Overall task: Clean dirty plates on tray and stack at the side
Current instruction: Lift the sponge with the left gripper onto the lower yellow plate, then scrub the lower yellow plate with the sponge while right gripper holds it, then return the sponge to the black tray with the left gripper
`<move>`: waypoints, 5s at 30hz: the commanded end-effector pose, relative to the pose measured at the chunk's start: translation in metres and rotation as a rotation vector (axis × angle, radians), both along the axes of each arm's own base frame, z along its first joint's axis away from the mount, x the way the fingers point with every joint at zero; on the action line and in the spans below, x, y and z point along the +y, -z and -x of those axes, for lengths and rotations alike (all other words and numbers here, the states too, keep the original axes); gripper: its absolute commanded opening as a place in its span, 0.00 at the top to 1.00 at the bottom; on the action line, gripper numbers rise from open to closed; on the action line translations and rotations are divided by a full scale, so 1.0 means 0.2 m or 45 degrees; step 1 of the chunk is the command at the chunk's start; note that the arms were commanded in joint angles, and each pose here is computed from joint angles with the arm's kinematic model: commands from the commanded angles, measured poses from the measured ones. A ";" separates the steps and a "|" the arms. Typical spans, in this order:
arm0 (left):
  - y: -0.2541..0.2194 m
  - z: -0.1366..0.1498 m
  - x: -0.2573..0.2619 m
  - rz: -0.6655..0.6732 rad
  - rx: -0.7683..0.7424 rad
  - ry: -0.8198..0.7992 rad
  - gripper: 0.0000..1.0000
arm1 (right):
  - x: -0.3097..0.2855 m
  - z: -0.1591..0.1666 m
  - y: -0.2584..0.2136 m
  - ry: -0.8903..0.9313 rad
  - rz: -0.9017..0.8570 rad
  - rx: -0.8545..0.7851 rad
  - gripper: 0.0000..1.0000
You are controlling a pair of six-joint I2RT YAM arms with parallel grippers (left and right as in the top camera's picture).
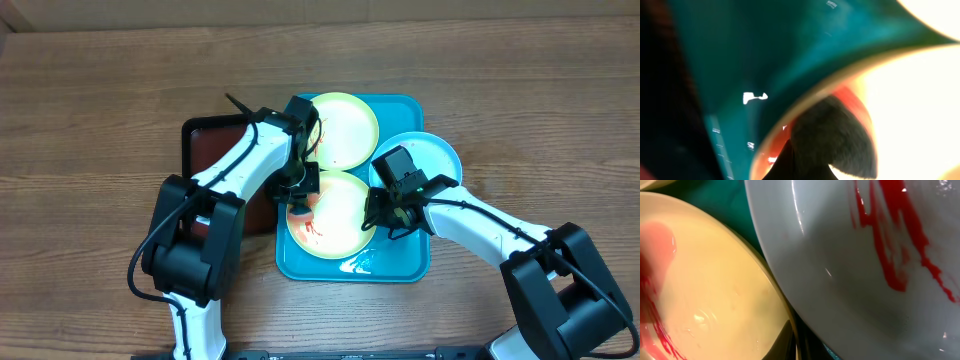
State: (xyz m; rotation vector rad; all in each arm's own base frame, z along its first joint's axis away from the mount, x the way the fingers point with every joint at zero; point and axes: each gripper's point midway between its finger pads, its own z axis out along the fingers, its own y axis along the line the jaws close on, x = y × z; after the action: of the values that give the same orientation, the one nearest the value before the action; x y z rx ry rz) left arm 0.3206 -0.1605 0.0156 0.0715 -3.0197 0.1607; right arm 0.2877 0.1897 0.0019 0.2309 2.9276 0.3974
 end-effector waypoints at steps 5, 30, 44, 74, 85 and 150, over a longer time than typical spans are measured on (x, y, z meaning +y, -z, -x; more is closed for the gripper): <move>-0.05 -0.01 -0.22 0.116 -0.036 -0.036 0.96 | -0.25 0.02 0.12 0.187 0.254 0.035 0.96; 0.26 0.17 -0.51 0.336 0.164 -0.073 0.96 | -0.25 0.03 0.12 0.187 0.259 0.045 0.96; 0.05 -0.04 0.02 -0.417 -0.158 0.008 0.96 | -0.25 0.03 0.12 0.192 0.258 0.046 0.96; -0.10 0.00 -0.19 -0.071 -0.166 -0.088 0.44 | -0.26 0.03 0.12 0.191 0.261 0.050 0.96; 0.02 -0.06 -0.22 -0.061 -0.188 -0.066 0.70 | -0.26 0.03 0.12 0.191 0.261 0.051 0.96; 0.13 0.05 -0.25 -0.123 -0.086 0.009 0.96 | -0.26 0.05 0.13 0.190 0.271 0.066 0.96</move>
State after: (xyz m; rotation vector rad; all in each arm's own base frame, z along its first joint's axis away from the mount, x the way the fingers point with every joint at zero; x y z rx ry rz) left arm 0.3081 -0.2632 0.0085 -0.0530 -3.0473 0.3916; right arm 0.2941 0.1661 0.0025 0.3946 2.9016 0.2615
